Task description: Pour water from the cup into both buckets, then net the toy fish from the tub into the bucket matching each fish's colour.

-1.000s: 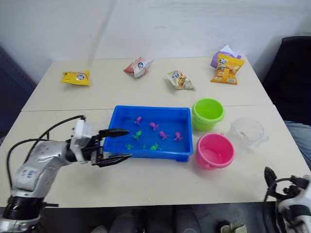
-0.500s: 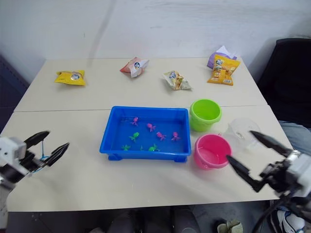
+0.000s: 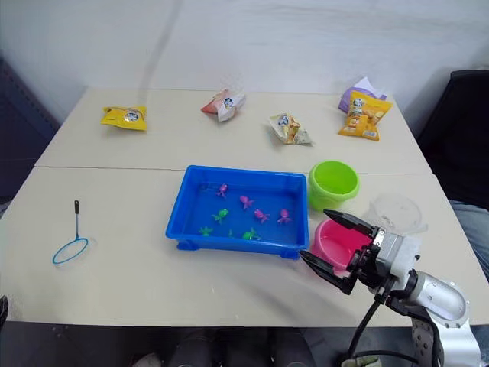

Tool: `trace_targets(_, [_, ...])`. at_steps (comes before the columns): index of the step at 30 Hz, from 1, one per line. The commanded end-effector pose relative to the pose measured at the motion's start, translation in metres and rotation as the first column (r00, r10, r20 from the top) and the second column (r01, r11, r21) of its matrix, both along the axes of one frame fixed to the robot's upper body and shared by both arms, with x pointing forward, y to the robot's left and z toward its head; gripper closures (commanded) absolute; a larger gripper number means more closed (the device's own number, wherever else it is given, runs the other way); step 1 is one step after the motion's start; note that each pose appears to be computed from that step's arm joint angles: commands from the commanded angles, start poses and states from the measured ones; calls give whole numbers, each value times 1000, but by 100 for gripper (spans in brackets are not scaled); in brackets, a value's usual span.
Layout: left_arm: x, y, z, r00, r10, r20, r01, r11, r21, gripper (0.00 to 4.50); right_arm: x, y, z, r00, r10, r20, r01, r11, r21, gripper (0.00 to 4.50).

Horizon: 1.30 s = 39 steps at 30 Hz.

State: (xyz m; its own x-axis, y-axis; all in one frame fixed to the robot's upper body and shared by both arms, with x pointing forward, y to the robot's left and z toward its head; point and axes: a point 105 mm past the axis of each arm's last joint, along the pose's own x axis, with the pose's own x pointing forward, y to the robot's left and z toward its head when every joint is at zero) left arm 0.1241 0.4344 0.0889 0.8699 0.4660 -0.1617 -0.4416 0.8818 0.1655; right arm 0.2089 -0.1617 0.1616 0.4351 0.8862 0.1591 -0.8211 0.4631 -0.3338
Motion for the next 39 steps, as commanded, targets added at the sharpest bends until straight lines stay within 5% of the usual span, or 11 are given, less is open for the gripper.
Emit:
trace_targets(1, [41, -8, 27, 999, 0, 34, 0, 1000, -6, 0, -7, 7, 7, 994, 107, 15, -107, 994, -6, 2])
trace_targets(5, [82, -26, 40, 997, -72, 7, 73, 996, -46, 0, -4, 9, 13, 992, 127, 26, -126, 992, -15, 2])
trace_targets(14, [162, -33, 17, 980, -37, -196, -3, 980, -199, 0, 0, 13, 18, 995, 91, 45, -89, 994, -59, 2])
trace_targets(18, [172, -37, -12, 957, -39, -288, -38, 966, -256, 0, 3, 11, 24, 999, 30, 38, -30, 999, -10, 2])
trace_targets(26, [163, -37, -36, 935, -28, -353, -95, 940, -326, 0, -2, 10, 28, 999, -11, 41, 13, 999, -49, 2])
trace_targets(29, [153, -41, -51, 907, -71, -416, -92, 929, -360, 81, -1, 13, 30, 999, -7, 48, 9, 999, -48, 0])
trace_targets(37, [136, -27, -58, 914, -9, -407, -163, 908, -387, 446, 6, 16, 33, 999, -6, 47, 8, 999, -43, 0])
trace_targets(39, [139, -19, -47, 938, 22, -347, -155, 920, -361, 449, 8, 17, 35, 999, -6, 51, 8, 999, -46, 0])
